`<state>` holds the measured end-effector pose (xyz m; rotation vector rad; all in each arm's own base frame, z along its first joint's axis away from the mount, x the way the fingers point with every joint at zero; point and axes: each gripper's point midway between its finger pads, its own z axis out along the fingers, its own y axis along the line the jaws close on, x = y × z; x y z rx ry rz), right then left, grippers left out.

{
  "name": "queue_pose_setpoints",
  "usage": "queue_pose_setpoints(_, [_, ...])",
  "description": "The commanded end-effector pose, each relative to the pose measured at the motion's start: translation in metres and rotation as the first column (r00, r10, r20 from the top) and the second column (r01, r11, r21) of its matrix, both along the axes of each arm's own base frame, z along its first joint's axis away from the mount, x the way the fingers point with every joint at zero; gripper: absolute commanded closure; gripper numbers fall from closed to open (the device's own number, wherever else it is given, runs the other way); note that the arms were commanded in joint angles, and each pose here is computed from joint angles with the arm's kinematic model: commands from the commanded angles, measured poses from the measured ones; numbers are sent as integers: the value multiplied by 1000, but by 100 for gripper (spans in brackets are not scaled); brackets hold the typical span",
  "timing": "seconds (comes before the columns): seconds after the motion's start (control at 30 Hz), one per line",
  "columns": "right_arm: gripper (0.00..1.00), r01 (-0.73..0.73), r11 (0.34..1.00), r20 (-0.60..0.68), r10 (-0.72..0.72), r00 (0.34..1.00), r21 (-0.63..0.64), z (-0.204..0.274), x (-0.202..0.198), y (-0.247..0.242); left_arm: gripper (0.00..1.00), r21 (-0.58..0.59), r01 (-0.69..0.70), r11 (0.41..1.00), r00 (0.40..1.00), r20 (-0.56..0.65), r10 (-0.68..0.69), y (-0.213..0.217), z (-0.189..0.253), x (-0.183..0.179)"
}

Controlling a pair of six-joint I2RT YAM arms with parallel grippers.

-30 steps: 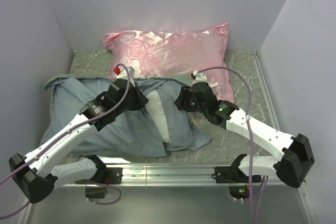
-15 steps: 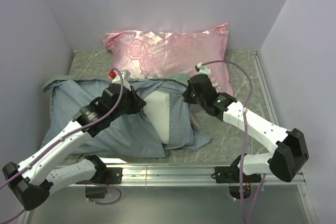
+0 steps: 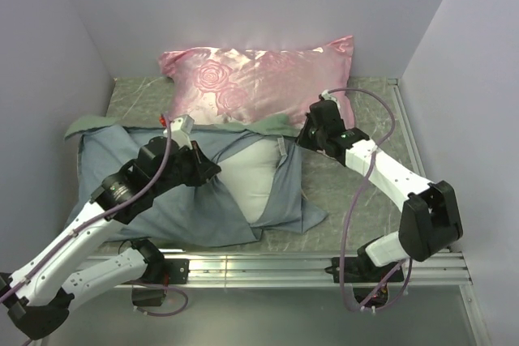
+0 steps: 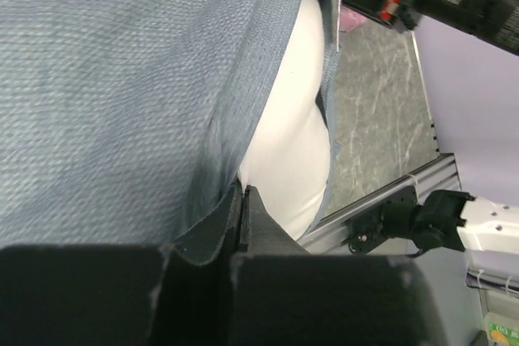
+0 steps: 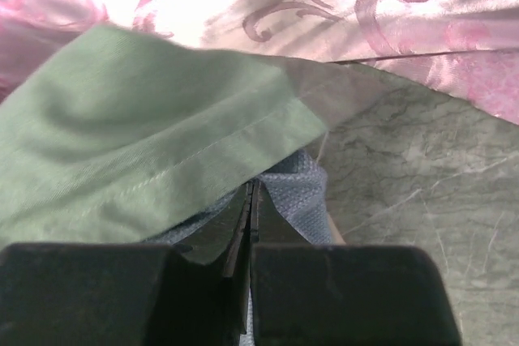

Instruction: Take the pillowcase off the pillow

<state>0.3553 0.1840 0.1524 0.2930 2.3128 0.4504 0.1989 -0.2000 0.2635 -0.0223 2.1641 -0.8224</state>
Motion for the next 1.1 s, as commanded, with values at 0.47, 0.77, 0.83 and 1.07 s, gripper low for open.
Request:
queue_pose_setpoints(0.47, [100, 94, 995, -40, -96, 995, -42, -54, 17, -30, 99, -191, 135, 972, 978, 182, -101, 4, 85, -39])
queue_pose_setpoints(0.77, [55, 41, 999, 31, -42, 999, 16, -19, -1, -17, 27, 95, 86, 992, 985, 142, -99, -73, 50, 4])
queue_pose_setpoints(0.83, [41, 36, 998, 59, -38, 998, 42, -6, -9, -19, 21, 157, 37, 987, 983, 172, -65, -81, 49, 7])
queue_pose_setpoints(1.07, [27, -11, 974, 130, -19, 991, 225, 16, -50, -13, 14, 396, -125, 910, 983, 172, 61, -108, 15, 24])
